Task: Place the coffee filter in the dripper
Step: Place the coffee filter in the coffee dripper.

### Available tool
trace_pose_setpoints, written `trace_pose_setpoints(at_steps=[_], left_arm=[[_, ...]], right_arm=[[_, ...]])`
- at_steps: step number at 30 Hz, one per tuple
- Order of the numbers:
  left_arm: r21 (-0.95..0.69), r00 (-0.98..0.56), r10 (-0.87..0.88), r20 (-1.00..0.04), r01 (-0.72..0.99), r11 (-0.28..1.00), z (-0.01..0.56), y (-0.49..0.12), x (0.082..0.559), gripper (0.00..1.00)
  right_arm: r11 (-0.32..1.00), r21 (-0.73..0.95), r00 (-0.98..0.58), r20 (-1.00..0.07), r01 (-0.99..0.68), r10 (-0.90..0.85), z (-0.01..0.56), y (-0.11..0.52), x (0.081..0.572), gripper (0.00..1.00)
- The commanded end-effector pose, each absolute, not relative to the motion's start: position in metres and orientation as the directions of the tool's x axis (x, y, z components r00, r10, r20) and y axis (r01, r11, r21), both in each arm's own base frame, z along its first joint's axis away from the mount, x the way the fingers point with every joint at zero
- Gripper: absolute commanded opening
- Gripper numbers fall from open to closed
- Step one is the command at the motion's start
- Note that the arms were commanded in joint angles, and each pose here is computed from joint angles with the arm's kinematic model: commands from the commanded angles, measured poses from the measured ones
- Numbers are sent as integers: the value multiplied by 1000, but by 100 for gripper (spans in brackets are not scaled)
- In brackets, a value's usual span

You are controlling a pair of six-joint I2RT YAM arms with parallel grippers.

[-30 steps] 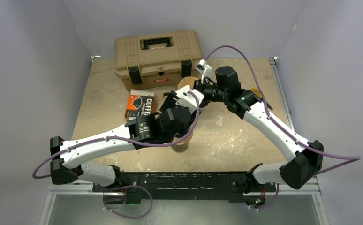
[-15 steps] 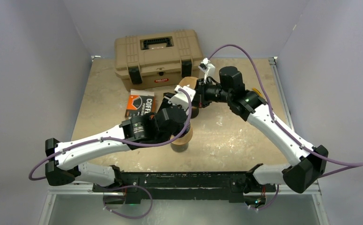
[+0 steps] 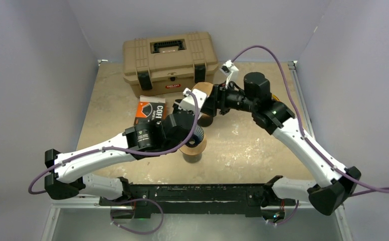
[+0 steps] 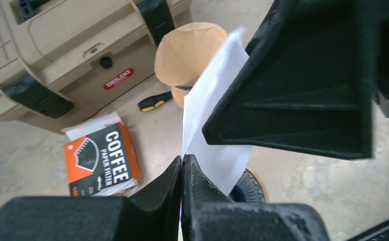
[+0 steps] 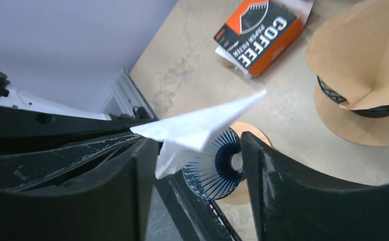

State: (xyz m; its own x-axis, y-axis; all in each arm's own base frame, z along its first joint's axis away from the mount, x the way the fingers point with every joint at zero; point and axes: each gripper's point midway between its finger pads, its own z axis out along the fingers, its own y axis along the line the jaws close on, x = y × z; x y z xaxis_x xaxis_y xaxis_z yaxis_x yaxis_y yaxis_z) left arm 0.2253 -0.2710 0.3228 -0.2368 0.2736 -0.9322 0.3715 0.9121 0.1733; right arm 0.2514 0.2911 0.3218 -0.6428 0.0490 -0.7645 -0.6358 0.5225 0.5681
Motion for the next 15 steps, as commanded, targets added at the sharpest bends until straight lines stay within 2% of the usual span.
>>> trace_pose_setpoints(at_steps=[1, 3, 6, 15], left_arm=[[-15, -255, 107, -961, 436, 900, 361, -278, 212, 0], [-63, -275, 73, -959, 455, 888, 365, -280, 207, 0], [-145, -312, 14, -950, 478, 866, 374, -281, 197, 0], [-357, -417, -155, -896, 466, 809, 387, -270, 175, 0]], right_arm=[[556, 481, -492, -859, -678, 144, 372, 271, 250, 70], [573, 463, -458, -873, -676, 165, 381, 264, 249, 80], [600, 437, -411, -892, -670, 190, 392, 254, 249, 89], [620, 413, -361, -907, -667, 216, 405, 241, 243, 98]])
